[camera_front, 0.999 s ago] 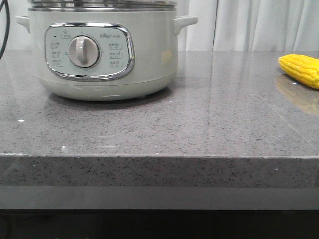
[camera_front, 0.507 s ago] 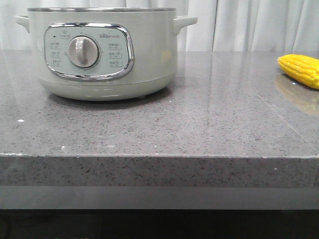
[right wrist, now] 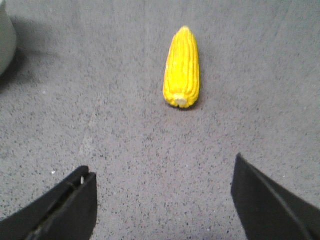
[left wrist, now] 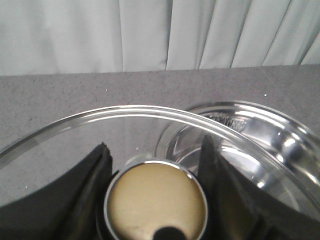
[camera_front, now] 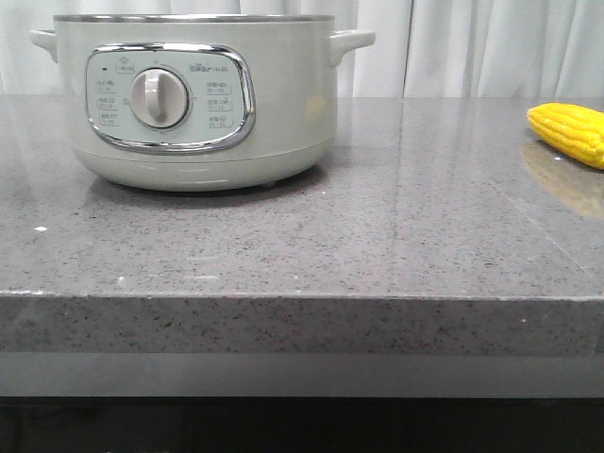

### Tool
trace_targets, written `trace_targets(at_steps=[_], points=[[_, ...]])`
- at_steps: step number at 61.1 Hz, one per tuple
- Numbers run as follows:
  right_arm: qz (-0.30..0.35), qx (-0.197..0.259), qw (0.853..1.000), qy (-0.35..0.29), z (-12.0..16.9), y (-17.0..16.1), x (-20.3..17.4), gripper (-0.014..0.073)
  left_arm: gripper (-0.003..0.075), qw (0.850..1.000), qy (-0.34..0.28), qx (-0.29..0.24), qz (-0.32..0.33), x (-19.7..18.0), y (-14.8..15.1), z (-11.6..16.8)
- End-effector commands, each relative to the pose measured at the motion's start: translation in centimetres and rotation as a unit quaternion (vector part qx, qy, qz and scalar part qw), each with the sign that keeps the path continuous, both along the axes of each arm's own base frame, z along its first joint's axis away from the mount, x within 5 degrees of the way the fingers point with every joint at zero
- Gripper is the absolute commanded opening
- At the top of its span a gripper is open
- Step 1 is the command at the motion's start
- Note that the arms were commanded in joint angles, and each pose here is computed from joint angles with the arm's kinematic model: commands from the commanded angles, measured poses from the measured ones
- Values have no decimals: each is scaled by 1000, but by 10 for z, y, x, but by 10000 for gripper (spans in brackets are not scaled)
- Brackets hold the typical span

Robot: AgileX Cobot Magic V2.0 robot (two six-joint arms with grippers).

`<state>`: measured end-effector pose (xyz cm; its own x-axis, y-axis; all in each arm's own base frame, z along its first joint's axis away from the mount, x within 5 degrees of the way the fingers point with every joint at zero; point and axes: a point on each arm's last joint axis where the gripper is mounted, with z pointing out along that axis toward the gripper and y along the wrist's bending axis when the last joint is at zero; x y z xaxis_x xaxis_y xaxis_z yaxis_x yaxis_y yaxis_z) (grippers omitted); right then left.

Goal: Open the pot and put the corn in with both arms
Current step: 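Lift the glass lid off the pot with the left gripper, then lower the right gripper onto the yellow corn cob and grasp it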

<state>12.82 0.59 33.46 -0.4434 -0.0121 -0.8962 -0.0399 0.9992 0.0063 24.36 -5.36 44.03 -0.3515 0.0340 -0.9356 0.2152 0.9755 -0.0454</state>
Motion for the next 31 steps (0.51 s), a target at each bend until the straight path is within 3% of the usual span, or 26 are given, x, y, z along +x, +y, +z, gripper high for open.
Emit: trace_targets(at_steps=[1, 31], points=[[-3, -5, 1000, -28, 12, -1, 12, 572, 262, 996, -84, -25, 3, -26, 6, 18], [-71, 24, 992, 104, 27, -25, 102, 572, 262, 994, -103, -5, 16, -98, 24, -14]])
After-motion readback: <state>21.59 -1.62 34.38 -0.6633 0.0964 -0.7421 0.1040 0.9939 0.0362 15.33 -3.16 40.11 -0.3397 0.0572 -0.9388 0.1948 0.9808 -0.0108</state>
